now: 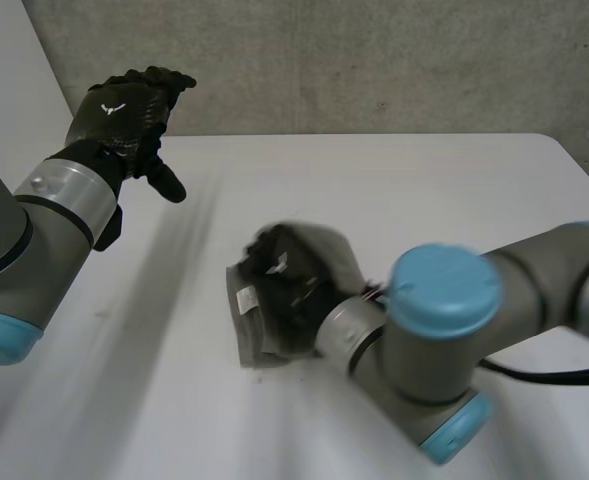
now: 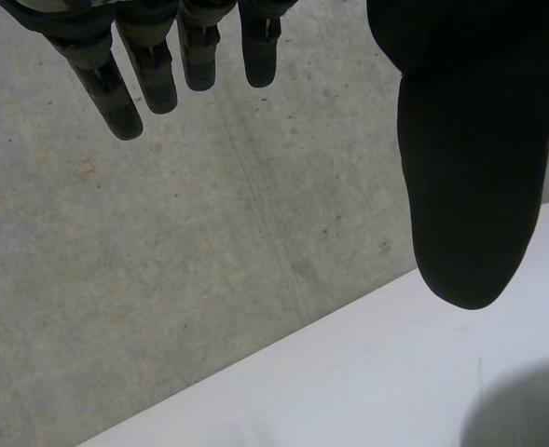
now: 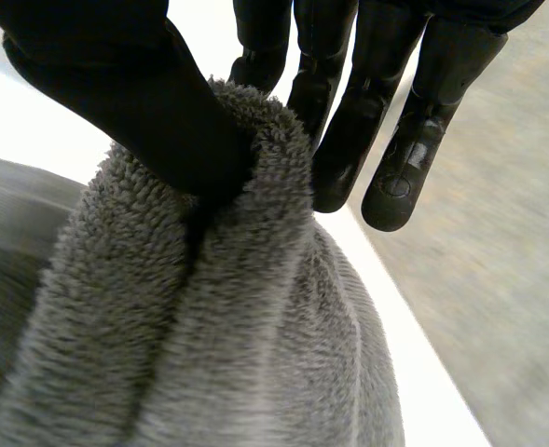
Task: Fold the towel.
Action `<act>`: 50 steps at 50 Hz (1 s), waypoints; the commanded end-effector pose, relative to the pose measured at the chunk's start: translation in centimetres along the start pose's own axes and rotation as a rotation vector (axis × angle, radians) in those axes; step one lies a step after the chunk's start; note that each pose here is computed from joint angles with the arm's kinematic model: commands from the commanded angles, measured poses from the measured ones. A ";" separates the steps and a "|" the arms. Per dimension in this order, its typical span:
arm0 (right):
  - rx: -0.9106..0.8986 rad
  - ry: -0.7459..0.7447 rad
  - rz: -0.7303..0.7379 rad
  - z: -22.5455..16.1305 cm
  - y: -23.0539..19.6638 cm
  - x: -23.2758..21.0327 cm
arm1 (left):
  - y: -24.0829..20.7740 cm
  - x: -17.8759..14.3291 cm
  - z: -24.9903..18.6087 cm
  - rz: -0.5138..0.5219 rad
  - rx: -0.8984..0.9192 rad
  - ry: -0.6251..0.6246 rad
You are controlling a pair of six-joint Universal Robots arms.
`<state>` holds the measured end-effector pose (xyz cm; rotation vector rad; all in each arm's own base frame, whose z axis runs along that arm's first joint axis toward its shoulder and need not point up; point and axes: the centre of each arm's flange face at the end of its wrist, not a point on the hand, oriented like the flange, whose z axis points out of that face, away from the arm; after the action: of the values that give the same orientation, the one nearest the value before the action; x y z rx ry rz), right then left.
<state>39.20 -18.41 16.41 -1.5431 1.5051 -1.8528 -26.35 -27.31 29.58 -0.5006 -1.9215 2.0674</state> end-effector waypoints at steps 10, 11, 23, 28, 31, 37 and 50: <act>-0.028 0.016 0.020 -2.0 -1.2 0.4 | 0.0 0.0 0.0 -0.003 0.000 -0.001; -0.059 0.076 0.061 -2.4 -0.8 1.9 | 0.2 0.1 0.0 -0.003 -0.006 0.001; -0.160 0.343 0.598 -5.1 2.1 10.3 | 3.5 3.8 -0.3 -0.151 -0.114 0.090; -0.226 0.266 0.729 -4.5 3.2 10.4 | 7.0 5.4 -0.7 -0.152 -0.225 0.071; -0.288 0.196 0.774 -3.5 4.4 9.7 | 8.1 5.6 -0.9 -0.143 -0.264 0.047; -0.342 0.160 0.792 -1.9 6.7 8.6 | 12.7 5.9 -1.5 -0.096 -0.397 -0.032; -0.406 0.103 0.653 -0.9 9.2 6.9 | 16.4 6.1 -2.2 -0.070 -0.502 -0.035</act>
<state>32.33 -26.96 13.41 -0.7958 2.1954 -1.2887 -30.43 -24.17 13.15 -0.4813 -2.4367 1.5646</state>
